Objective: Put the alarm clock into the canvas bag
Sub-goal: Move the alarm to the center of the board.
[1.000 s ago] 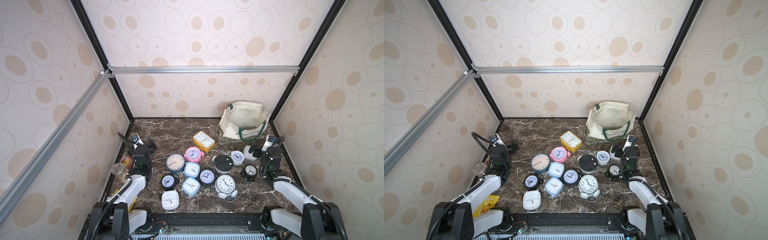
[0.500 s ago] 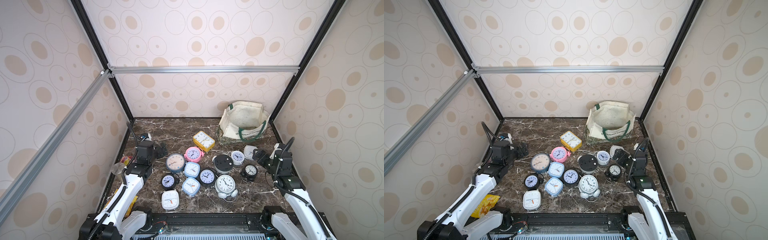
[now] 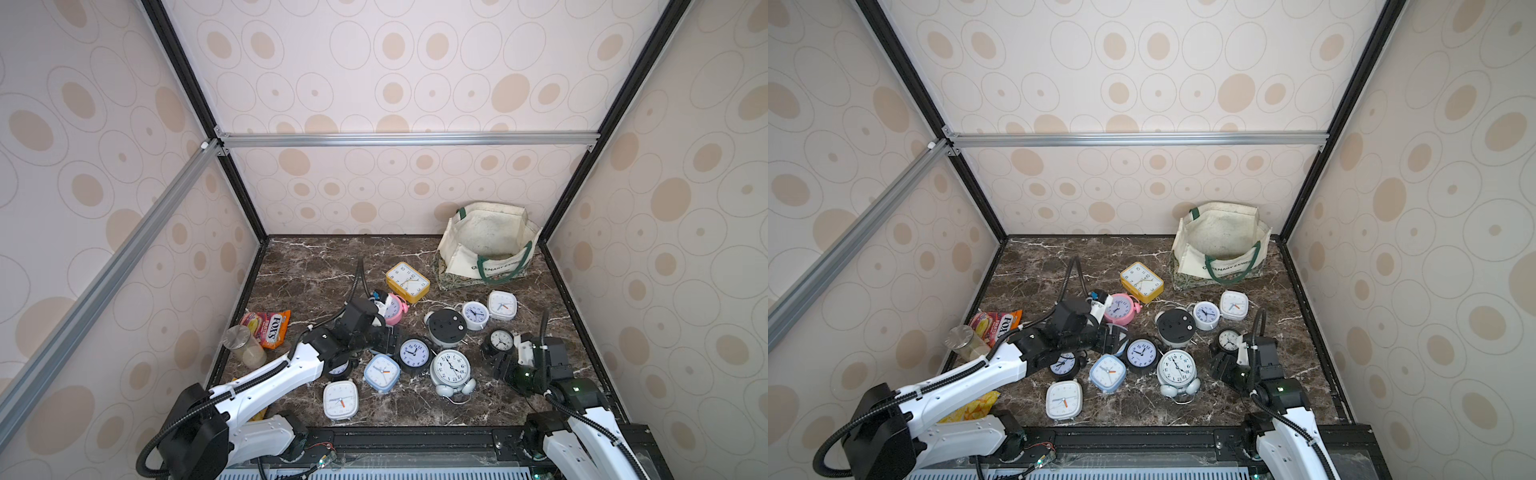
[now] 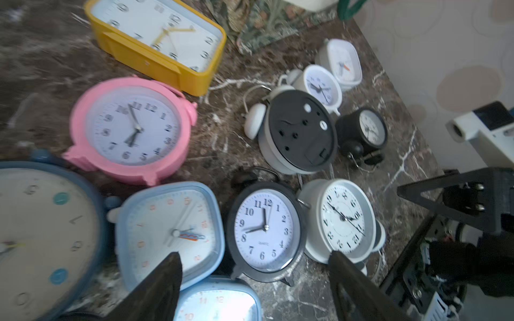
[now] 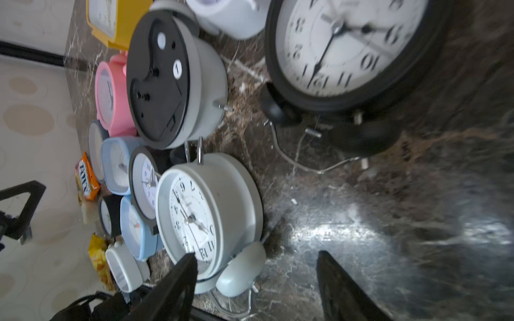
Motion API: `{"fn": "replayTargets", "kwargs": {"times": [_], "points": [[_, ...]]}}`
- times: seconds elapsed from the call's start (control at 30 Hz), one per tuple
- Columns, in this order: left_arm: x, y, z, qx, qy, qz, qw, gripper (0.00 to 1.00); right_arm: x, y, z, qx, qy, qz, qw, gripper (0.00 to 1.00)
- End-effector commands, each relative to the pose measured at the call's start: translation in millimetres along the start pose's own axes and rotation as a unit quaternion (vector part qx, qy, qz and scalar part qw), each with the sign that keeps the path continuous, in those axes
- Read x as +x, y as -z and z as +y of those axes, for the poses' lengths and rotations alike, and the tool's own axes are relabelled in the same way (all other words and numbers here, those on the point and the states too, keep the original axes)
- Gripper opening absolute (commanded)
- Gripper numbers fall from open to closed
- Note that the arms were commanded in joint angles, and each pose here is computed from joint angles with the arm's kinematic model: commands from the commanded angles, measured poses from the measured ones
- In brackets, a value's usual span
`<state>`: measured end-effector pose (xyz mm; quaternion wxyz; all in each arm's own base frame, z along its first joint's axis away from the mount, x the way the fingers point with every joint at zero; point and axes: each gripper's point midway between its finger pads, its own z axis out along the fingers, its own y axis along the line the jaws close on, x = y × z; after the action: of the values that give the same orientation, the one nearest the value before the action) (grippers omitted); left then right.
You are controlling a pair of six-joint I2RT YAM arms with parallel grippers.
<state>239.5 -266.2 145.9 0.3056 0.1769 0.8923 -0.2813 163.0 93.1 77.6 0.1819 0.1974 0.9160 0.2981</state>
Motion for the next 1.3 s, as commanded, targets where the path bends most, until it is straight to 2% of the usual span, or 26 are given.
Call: {"fn": "replayTargets", "kwargs": {"times": [0.0, 0.2, 0.4, 0.57, 0.67, 0.93, 1.1, 1.2, 1.27], "points": [[2, -10, -28, 0.042, -0.015, 0.013, 0.999, 0.81, 15, -9, 14, -0.041, -0.016, 0.046, 0.998, 0.7], [13, -26, -43, 0.071, -0.01, 0.034, 0.997, 0.82, 22, -30, 30, -0.045, 0.008, 0.08, 0.996, 0.7], [11, -31, -39, 0.055, 0.007, 0.04, 0.998, 0.83, 20, -56, 57, -0.065, 0.027, 0.103, 0.992, 0.67], [8, -34, -29, 0.03, 0.033, 0.048, 0.998, 0.82, -1, -79, 87, -0.088, 0.045, 0.097, 0.99, 0.62], [-2, -32, -26, 0.032, 0.048, 0.036, 0.998, 0.81, -15, -98, 109, -0.112, 0.052, 0.099, 0.987, 0.54], [-15, -27, -4, 0.021, 0.07, 0.025, 0.997, 0.81, -44, -143, 166, -0.169, 0.089, 0.096, 0.977, 0.49], [-17, -18, 2, 0.006, 0.048, 0.028, 0.998, 0.82, -57, -124, 176, -0.153, 0.125, 0.066, 0.978, 0.51], [-15, -15, -11, 0.046, 0.042, 0.03, 0.998, 0.84, -50, -108, 167, -0.131, 0.146, 0.072, 0.978, 0.58], [-10, -15, -15, 0.057, 0.027, 0.035, 0.997, 0.87, -43, -95, 156, -0.11, 0.156, 0.075, 0.979, 0.67]]}}
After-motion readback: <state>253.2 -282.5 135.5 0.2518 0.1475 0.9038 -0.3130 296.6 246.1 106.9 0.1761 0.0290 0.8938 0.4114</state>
